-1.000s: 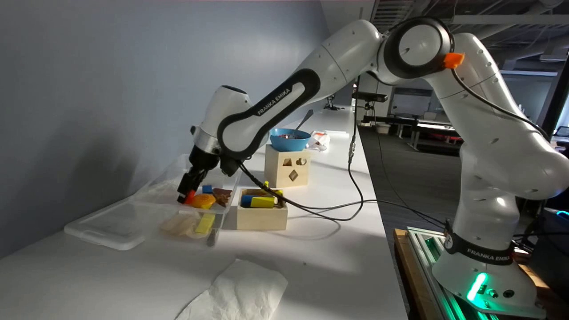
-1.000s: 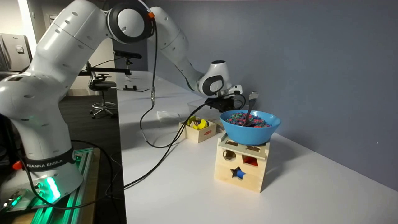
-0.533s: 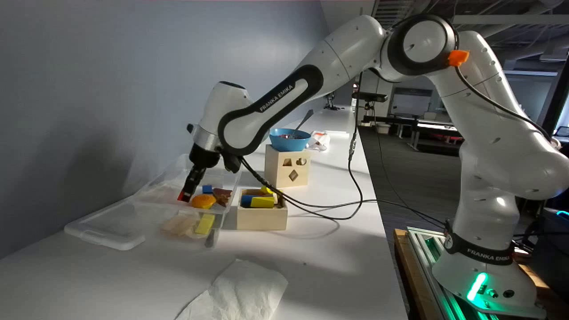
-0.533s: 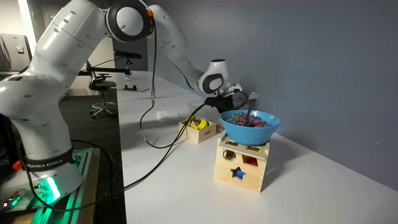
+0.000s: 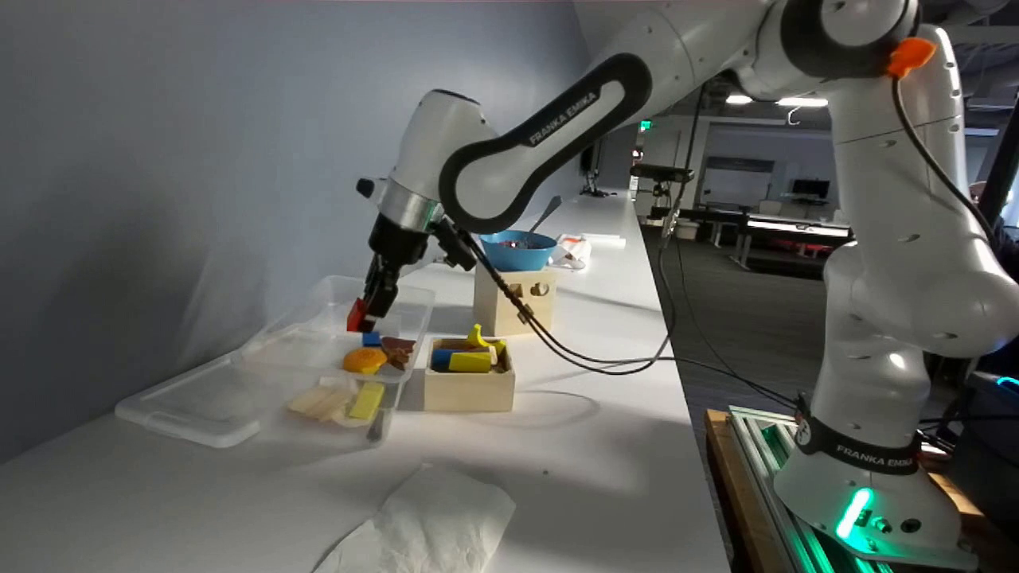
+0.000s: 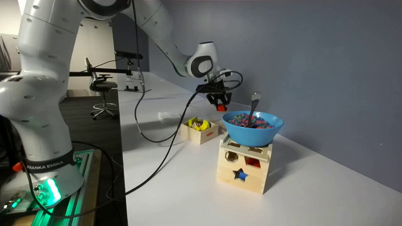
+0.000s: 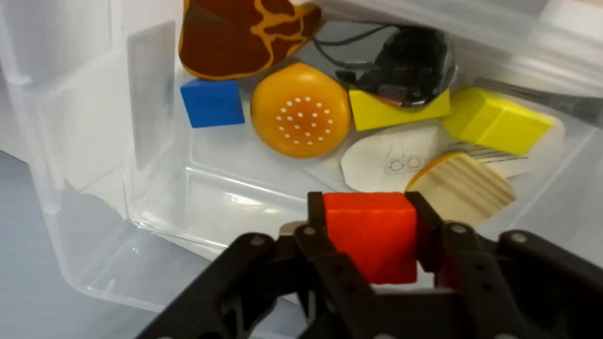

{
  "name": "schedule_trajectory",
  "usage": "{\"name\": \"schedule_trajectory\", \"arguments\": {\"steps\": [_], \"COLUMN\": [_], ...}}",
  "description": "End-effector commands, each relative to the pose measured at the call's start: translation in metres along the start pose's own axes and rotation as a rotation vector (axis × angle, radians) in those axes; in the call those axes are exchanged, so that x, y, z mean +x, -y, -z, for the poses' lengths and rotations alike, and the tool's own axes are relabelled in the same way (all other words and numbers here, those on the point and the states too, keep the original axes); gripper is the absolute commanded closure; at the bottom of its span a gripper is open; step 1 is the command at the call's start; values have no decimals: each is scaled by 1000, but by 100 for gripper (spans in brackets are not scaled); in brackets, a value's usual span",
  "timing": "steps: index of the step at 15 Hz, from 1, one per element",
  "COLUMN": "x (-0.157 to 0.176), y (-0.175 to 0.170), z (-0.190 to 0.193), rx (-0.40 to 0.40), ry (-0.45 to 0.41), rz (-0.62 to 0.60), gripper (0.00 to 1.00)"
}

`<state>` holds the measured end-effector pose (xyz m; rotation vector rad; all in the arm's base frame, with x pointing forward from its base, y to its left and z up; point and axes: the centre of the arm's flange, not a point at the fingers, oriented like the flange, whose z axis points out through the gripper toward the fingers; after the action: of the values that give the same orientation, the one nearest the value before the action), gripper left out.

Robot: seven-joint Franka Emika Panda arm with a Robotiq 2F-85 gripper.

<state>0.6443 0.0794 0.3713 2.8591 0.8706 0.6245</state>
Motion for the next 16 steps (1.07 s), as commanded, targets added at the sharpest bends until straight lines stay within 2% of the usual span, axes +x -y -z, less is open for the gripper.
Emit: {"name": "schedule_trajectory", "arguments": {"steps": [1, 3, 5, 7, 11, 14, 16], "x": [-66, -92, -119, -145, -192, -182, -175], "y": [6, 6, 12, 19, 22, 17, 21], "z": [62, 83, 96, 100, 111, 95, 87], "rx": [-68, -69, -36, -2, 11, 33, 84], "ry": [-27, -51, -32, -5, 9, 18, 52], "rz": [-31, -36, -29, -37, -113, -64, -25], "gripper": [81, 81, 81, 81, 81, 81, 81]}}
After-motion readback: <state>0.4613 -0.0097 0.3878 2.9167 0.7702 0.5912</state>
